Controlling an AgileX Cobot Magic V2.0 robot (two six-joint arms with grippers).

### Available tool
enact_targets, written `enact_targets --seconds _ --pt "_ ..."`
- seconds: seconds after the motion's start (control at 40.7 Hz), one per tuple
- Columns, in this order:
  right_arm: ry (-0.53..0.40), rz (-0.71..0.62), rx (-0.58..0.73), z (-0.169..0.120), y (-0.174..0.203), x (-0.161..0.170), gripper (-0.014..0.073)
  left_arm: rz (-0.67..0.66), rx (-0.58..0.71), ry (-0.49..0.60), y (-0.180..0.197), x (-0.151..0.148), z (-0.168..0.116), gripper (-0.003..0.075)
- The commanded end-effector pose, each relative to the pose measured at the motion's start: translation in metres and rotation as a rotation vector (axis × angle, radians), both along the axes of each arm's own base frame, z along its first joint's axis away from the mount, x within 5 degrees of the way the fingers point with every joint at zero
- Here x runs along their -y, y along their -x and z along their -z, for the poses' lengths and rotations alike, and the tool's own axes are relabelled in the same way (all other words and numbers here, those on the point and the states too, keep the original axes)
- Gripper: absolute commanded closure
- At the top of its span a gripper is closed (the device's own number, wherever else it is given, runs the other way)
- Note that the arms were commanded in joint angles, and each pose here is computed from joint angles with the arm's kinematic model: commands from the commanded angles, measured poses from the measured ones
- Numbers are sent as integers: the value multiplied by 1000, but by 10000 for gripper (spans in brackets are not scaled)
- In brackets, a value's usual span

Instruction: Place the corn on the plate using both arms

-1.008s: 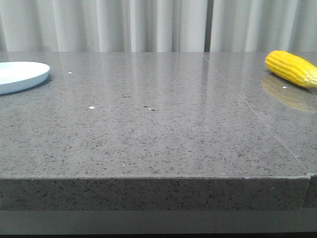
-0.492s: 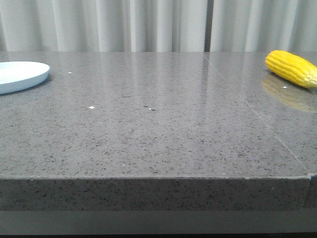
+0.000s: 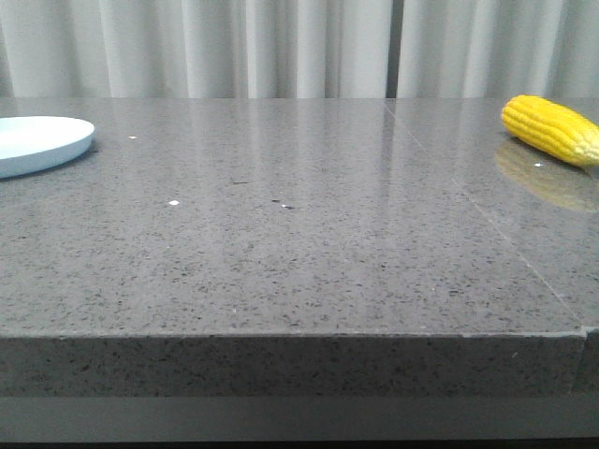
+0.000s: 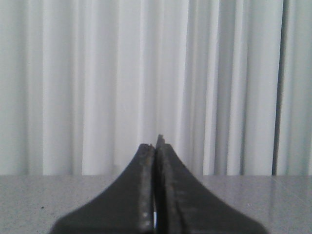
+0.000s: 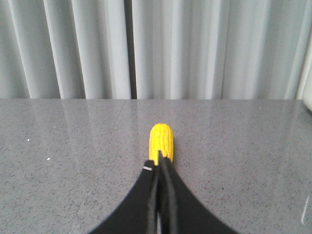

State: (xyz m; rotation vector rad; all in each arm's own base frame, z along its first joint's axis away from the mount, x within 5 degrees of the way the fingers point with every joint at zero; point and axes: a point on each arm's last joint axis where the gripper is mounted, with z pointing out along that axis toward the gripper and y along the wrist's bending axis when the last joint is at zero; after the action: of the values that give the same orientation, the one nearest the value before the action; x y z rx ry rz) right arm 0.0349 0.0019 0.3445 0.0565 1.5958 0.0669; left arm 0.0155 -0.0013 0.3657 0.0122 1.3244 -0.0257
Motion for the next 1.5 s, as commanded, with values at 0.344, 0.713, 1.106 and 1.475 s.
enact_targets --seconds 0.344,0.713,1.106,1.475 --pt "-10 -9 -218 -22 -46 0 665 5 -398 -10 -71 1 -19 741" --pt "-11 -11 -330 -12 -65 0 663 11 -610 -7 -107 2 2 741" --pt "-7 -14 -374 -8 -68 0 90 -10 -706 -53 -117 0 12 356" --pt "-8 -14 -374 -8 -68 0 4 -34 -756 -94 -117 -3 7 192"
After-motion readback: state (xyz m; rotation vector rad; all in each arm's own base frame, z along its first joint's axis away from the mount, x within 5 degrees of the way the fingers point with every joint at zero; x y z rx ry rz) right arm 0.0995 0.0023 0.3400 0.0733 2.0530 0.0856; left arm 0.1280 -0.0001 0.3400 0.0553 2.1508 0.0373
